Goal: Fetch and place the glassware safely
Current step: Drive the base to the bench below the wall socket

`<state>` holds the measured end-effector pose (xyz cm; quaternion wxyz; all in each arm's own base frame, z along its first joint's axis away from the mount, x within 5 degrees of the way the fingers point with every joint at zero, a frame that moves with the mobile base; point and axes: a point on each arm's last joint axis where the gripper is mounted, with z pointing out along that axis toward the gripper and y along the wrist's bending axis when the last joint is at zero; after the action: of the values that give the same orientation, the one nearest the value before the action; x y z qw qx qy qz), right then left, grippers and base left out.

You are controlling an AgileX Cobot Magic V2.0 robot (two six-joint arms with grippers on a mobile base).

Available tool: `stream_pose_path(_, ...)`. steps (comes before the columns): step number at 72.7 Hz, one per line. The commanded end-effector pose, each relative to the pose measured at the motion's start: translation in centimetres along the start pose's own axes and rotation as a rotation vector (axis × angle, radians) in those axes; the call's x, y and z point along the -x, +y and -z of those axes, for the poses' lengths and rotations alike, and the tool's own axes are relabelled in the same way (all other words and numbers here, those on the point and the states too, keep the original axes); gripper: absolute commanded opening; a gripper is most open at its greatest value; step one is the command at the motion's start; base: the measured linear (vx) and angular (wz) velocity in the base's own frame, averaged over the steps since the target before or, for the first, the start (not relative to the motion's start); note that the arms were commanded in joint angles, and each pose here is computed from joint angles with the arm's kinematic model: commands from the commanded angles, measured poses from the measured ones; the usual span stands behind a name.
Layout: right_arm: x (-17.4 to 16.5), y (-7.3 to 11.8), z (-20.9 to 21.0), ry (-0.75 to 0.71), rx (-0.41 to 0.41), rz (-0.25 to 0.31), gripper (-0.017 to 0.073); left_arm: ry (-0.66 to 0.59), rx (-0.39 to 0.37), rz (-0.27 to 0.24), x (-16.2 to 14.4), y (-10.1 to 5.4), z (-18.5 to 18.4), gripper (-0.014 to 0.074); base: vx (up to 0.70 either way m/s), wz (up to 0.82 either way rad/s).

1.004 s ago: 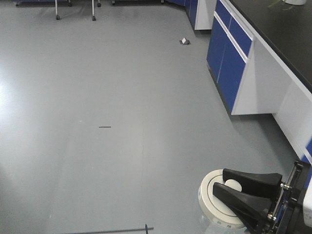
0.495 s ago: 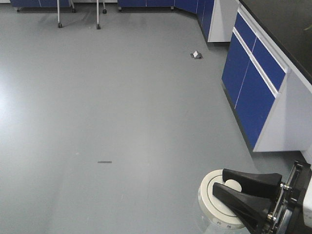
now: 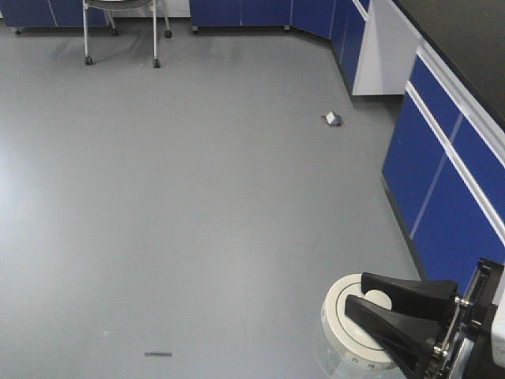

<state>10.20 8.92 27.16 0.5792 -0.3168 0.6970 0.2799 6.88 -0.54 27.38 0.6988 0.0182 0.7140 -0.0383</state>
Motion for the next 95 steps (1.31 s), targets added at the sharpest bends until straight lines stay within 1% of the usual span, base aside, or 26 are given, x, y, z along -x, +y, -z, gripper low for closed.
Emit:
stream_pose_path(1,1.29,0.07,0.11,-0.051,0.010,-0.018,-0.0001,-0.094,-0.006,0.013,1.49,-0.07,0.13,-0.0007,0.65,0.17)
stream_pose_path(35,1.29,0.07,0.11,-0.051,0.010,-0.018,-0.0001,-0.094,-0.006,0.013,1.49,-0.07,0.13,-0.0007,0.65,0.15)
stream_pose_path(95,1.29,0.07,0.11,-0.051,0.010,-0.018,-0.0001,-0.094,-0.006,0.013,1.49,-0.07,0.13,-0.0007,0.66,-0.03)
